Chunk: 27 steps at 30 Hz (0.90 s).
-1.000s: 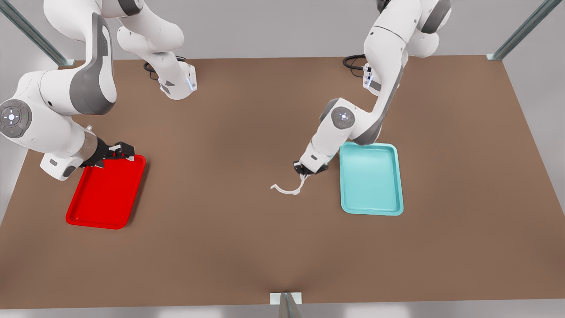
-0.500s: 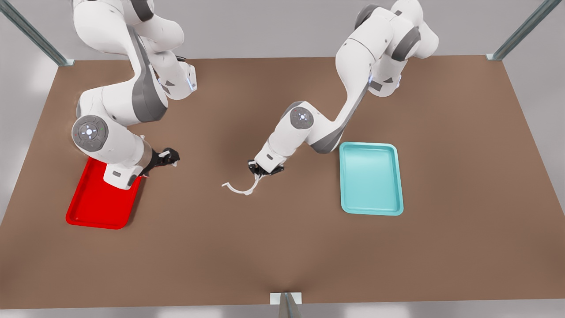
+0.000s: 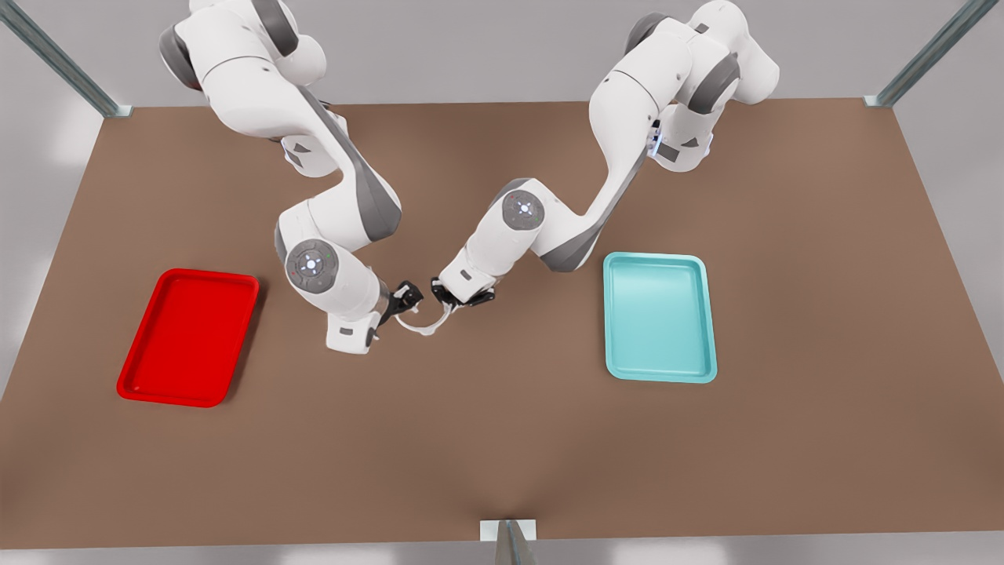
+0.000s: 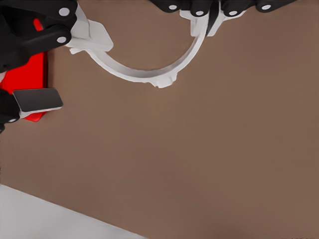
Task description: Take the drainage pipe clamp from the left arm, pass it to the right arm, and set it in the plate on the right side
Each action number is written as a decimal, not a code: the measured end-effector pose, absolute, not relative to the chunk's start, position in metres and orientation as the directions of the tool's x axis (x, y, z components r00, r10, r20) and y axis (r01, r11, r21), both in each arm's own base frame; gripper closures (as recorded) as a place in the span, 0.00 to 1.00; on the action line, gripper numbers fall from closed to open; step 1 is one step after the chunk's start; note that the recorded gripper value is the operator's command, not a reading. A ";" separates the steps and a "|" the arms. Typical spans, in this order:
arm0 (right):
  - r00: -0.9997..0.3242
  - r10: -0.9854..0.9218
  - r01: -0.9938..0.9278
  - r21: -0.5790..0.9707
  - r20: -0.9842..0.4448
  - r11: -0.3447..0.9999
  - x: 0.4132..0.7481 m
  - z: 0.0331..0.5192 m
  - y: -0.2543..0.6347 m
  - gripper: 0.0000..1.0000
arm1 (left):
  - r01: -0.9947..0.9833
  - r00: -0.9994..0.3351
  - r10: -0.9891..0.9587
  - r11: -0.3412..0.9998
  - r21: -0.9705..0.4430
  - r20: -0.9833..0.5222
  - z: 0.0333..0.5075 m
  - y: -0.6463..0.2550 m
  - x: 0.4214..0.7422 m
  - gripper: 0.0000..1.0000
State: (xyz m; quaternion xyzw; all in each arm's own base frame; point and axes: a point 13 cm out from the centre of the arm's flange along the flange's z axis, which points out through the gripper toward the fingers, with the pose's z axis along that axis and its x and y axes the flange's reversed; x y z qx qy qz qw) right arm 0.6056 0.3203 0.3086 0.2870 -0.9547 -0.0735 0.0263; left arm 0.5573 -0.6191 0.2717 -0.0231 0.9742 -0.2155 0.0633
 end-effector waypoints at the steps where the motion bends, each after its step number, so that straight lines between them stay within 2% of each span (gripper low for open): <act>1: -0.832 -0.555 -0.547 0.158 0.007 0.822 0.606 0.306 0.319 0.00 | -0.016 -0.991 -0.071 0.906 -0.423 -0.114 0.272 -0.619 0.557 0.79; 16: -0.802 -0.598 -0.585 0.216 -0.009 0.782 0.617 0.261 0.320 0.00 | -0.012 -0.991 -0.067 0.905 -0.425 -0.114 0.275 -0.622 0.555 0.79; 23: -0.756 -0.654 -0.635 0.230 0.007 0.737 0.606 0.250 0.321 0.00 | -0.012 -0.992 -0.066 0.904 -0.428 -0.111 0.275 -0.623 0.554 0.79; 24: -0.745 -0.667 -0.645 0.233 0.019 0.727 0.601 0.247 0.320 0.24 | -0.012 -0.992 -0.065 0.904 -0.428 -0.110 0.275 -0.624 0.553 0.79; 25: -0.731 -0.681 -0.657 0.236 0.030 0.716 0.596 0.243 0.321 0.70 | -0.012 -0.992 -0.065 0.903 -0.429 -0.109 0.275 -0.624 0.552 0.79; 26: -0.718 -0.695 -0.669 0.238 0.038 0.704 0.592 0.241 0.323 0.79 | -0.012 -0.992 -0.065 0.903 -0.429 -0.109 0.275 -0.624 0.552 0.79; 27: -0.705 -0.708 -0.681 0.240 0.043 0.692 0.589 0.239 0.324 0.79 | -0.012 -0.992 -0.065 0.903 -0.430 -0.109 0.276 -0.624 0.552 0.79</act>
